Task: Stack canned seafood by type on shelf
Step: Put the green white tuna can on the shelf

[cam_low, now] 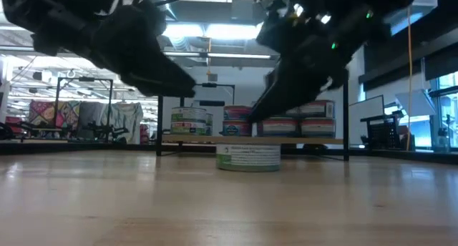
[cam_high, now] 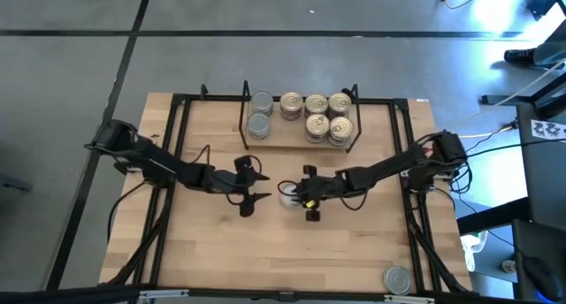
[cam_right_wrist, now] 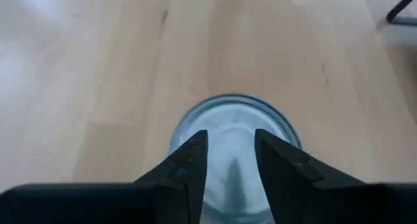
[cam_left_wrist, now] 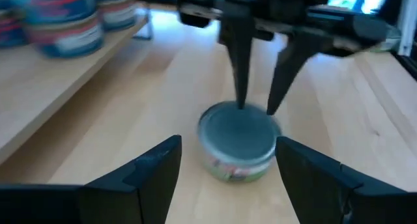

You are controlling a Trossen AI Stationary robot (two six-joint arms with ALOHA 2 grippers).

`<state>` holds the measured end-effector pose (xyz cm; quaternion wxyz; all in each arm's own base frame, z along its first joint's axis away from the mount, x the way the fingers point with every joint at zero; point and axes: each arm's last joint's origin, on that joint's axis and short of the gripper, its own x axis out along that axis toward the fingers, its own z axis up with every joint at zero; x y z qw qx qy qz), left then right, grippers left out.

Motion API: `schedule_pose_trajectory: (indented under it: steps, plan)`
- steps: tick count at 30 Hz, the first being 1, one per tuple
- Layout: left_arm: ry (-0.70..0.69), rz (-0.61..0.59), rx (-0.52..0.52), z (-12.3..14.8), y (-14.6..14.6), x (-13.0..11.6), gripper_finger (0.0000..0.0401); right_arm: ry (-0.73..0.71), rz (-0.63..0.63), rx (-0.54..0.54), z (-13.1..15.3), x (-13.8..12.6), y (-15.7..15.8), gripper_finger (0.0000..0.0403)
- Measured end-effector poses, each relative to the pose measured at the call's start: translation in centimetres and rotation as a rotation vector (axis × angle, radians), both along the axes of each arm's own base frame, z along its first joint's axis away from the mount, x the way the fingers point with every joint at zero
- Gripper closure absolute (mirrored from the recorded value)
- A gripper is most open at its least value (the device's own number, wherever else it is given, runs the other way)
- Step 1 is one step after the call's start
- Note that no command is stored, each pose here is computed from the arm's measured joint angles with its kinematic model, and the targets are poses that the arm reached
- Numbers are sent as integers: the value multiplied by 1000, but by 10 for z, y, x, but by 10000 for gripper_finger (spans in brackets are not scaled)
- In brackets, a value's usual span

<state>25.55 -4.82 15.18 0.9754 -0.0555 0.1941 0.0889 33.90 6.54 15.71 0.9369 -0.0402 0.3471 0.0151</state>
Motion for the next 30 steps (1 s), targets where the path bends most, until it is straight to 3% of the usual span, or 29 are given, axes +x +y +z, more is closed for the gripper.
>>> schedule_pose_trajectory:
  steps: [5, 9, 15, 22, 30]
  plan:
    - [27, -64, 62, -5, -6, 26, 152, 25, 50, 37, 11, -17, -2, 274]
    - [48, -99, 51, -12, -8, 51, 156, 22, 46, 45, 5, -33, -5, 274]
    - [83, -138, 29, -25, -1, 73, 202, -16, 0, 50, -7, -45, -9, 274]
    - [123, -166, -14, -36, 7, 74, 261, -10, -13, 61, -11, -48, -9, 274]
    - [181, -180, 6, -41, 7, 72, 276, -11, -11, 63, -11, -48, -9, 274]
